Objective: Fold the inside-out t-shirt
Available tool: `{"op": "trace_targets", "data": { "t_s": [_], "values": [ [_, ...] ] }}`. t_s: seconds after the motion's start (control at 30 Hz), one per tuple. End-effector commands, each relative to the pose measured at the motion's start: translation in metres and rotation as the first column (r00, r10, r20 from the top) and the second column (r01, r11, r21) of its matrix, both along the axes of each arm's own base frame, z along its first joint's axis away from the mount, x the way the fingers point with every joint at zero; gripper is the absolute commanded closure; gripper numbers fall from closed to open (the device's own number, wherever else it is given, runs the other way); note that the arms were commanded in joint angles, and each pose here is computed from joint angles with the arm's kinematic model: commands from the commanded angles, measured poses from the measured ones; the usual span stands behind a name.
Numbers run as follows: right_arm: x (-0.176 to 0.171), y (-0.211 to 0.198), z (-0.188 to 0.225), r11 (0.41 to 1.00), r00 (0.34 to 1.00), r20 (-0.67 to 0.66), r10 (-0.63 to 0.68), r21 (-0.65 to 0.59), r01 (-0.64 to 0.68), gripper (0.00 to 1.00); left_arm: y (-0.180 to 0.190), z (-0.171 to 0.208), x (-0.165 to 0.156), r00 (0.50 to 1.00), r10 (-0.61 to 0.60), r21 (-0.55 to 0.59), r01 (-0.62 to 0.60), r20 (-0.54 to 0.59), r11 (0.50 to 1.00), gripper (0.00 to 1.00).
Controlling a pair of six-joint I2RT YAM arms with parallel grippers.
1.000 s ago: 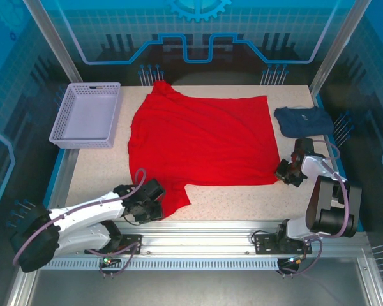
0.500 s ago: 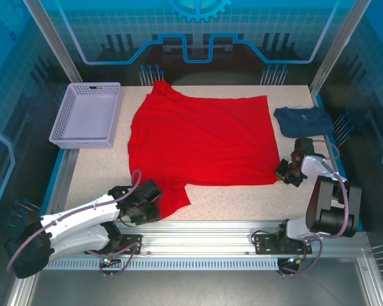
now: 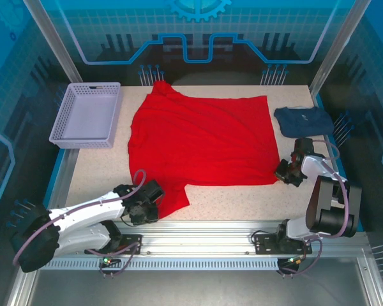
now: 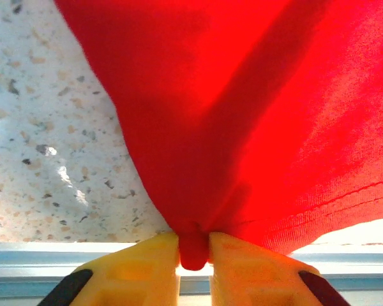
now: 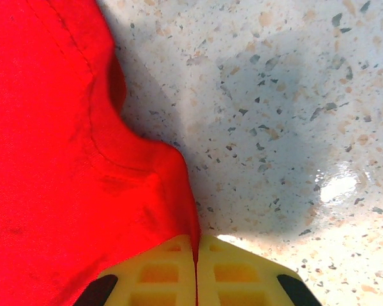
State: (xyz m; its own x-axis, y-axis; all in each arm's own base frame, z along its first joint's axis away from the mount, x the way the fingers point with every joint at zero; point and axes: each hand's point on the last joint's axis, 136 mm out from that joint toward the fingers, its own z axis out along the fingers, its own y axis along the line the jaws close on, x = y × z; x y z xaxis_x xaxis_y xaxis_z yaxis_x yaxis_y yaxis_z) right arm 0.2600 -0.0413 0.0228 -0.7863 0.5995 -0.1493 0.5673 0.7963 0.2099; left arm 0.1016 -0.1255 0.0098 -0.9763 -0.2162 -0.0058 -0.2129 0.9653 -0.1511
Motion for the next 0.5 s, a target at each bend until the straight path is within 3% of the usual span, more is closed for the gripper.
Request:
{"op": "trace_targets", "data": {
  "t_s": [0.0, 0.13, 0.27, 0.47],
  "values": [
    [0.0, 0.007, 0.001, 1.0, 1.0, 0.005, 0.025, 0.017, -0.026, 0.94, -0.004, -0.005, -0.005, 1.0, -0.01, -0.033, 0.01, -0.015, 0.999, 0.91],
    [-0.002, 0.006, 0.0, 1.0, 1.0, 0.001, 0.021, 0.013, -0.021, 0.94, 0.0, 0.004, -0.008, 1.0, 0.006, -0.036, -0.006, -0.005, 0.999, 0.99],
    [-0.004, 0.002, 0.005, 1.0, 1.0, 0.017, 0.01, 0.0, -0.01, 0.94, 0.008, 0.026, -0.002, 0.998, 0.032, -0.043, -0.03, 0.062, 0.999, 1.0],
    [0.007, 0.001, 0.027, 1.0, 0.995, 0.095, 0.007, 0.0, -0.007, 0.93, 0.009, 0.08, 0.053, 0.952, 0.161, -0.19, -0.113, 0.26, 0.975, 1.0]
  ]
}}
